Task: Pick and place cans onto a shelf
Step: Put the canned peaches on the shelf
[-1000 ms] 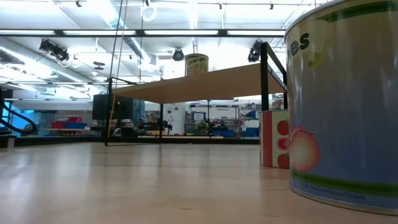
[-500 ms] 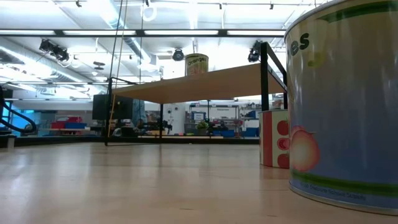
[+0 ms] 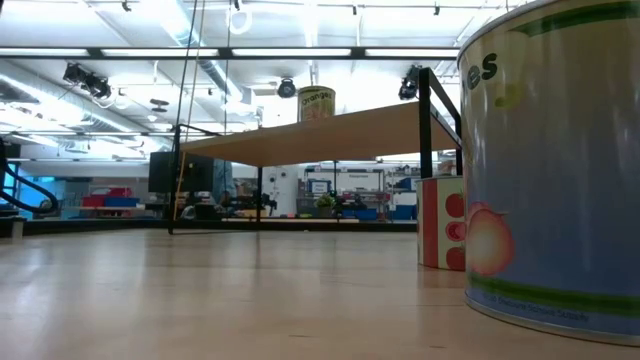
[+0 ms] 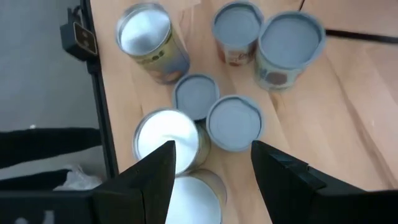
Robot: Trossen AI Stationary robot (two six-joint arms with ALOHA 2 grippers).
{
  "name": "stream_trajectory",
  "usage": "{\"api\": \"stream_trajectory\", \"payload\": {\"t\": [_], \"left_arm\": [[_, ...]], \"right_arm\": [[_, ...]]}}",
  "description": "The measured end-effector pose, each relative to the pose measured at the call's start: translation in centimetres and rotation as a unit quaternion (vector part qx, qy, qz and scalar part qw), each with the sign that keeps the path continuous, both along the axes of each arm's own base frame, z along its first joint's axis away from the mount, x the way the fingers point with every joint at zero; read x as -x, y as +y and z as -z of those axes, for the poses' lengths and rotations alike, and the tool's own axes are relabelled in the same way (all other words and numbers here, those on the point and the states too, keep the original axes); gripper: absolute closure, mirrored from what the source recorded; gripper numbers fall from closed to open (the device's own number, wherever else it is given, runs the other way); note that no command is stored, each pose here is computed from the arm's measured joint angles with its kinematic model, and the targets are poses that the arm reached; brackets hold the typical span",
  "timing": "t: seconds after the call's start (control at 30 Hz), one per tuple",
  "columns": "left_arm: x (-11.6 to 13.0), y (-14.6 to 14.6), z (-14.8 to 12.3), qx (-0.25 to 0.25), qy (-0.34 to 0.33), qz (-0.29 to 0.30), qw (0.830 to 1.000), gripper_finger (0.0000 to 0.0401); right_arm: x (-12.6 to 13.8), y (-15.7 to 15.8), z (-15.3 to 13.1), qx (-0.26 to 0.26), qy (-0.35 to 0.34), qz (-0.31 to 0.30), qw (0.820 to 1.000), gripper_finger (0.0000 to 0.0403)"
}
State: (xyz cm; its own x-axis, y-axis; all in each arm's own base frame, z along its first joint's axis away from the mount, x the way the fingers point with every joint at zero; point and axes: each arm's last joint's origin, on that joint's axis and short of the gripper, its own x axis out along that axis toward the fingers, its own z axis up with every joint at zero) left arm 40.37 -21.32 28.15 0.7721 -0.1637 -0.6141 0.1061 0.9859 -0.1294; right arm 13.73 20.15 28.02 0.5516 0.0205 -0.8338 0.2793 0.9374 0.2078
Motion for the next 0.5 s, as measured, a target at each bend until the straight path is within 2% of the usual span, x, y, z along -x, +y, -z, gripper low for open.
{"api": "stream_trajectory", "payload": {"t": [0.1, 0.2, 0.43, 0.5], "left_arm": [[-0.4, 0.1, 1.3, -0.004, 0.011, -0.011, 1.000, 0.0006], [-0.5, 0.0, 1.4, 0.009, -0.007, -0.019, 1.000, 0.0006], [-0.5, -0.5, 2.4, -0.064, -0.016, -0.002, 0.998, 0.0005], [-0.9, -0.7, 3.2, -0.061, -0.018, 0.000, 0.998, 0.0005]], "right_arm": [[0.0, -0.1, 0.0, 0.004, -0.001, 0.000, 1.000, 0.0186], [0.1, -0.2, -0.2, 0.002, -0.002, -0.001, 1.000, 0.0186], [0.6, -1.1, -1.1, 0.001, -0.024, 0.006, 1.000, 0.0186], [0.6, -1.2, -1.2, 0.005, -0.032, 0.009, 0.999, 0.0186]]}}
